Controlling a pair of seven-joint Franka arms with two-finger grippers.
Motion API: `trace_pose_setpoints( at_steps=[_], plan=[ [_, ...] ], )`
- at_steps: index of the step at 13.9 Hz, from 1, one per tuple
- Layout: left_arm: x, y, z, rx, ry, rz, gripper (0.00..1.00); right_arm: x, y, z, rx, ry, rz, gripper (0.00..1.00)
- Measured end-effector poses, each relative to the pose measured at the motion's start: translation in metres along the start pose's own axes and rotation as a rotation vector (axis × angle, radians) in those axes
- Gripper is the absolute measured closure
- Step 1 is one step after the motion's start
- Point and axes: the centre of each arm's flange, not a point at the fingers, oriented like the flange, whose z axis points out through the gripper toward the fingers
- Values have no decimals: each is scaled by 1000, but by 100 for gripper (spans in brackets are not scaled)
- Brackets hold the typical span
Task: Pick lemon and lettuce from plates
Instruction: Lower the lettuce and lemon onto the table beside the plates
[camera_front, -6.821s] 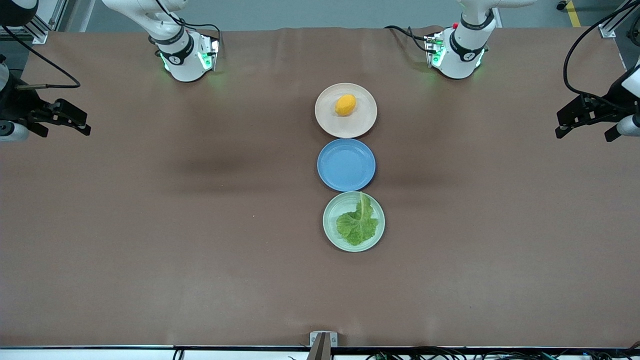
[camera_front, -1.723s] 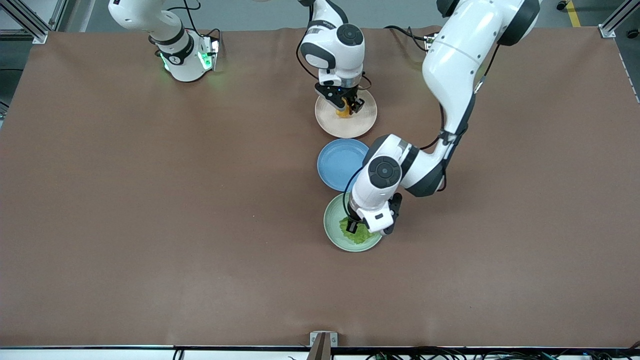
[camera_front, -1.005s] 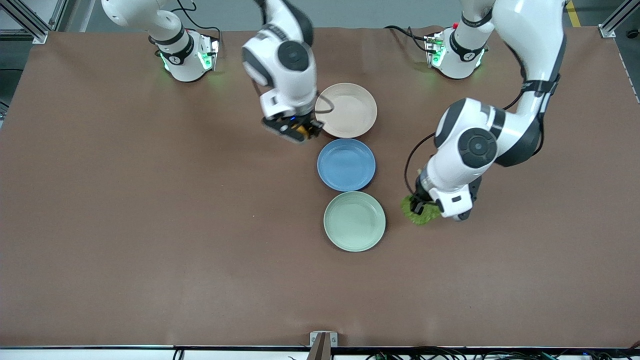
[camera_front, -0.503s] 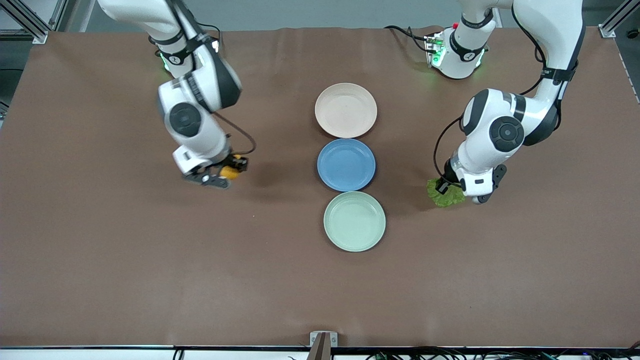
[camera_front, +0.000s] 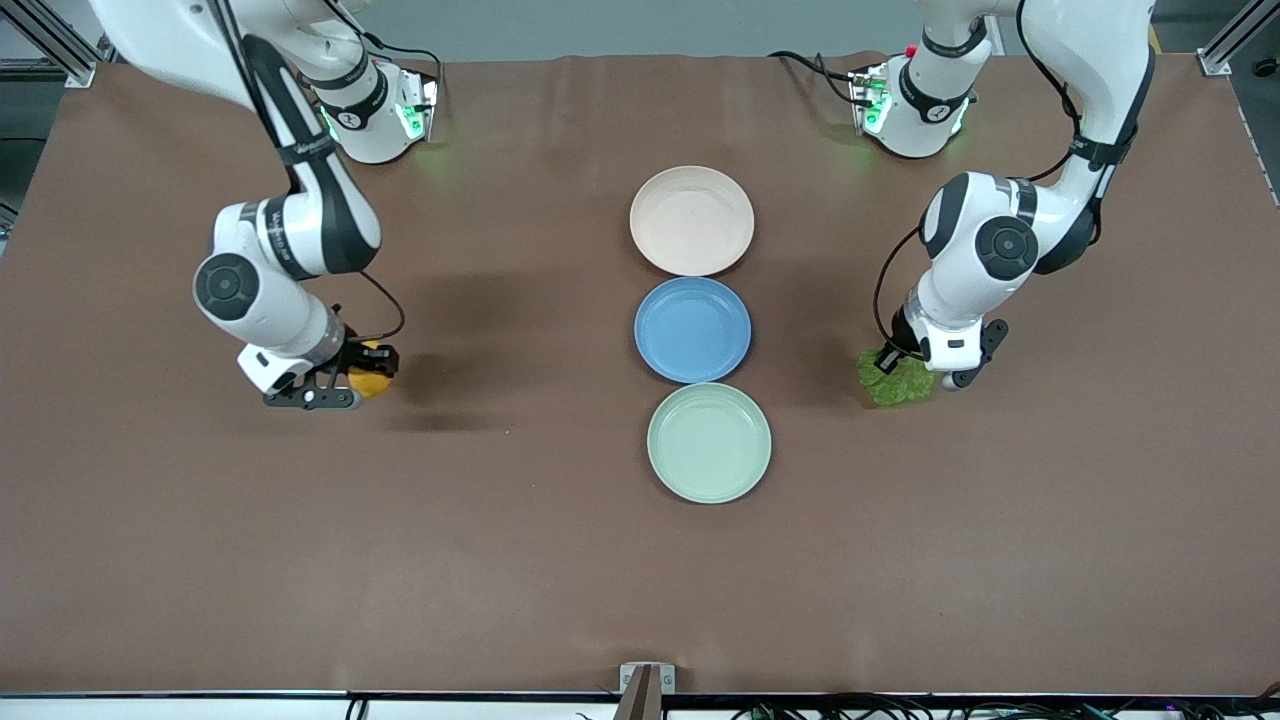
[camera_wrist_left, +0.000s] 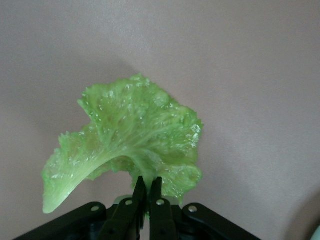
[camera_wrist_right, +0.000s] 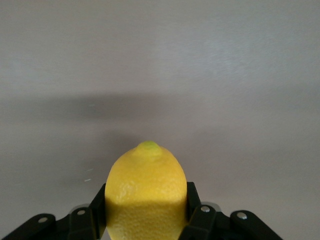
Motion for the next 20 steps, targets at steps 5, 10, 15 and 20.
trace_pose_setpoints(
  at_steps=[5,10,15,20],
  plan=[
    [7,-16,16,-1,0,8,94,1,13,31,-1,-29,-17,38],
    [6,-19,30,13,-13,6,94,-6,12,46,0,-11,-22,38],
    [6,-19,36,6,-11,5,78,-8,12,57,-2,-28,-21,38],
    [16,-1,14,-36,19,11,27,-9,12,58,-3,-32,-21,38]
  ],
)
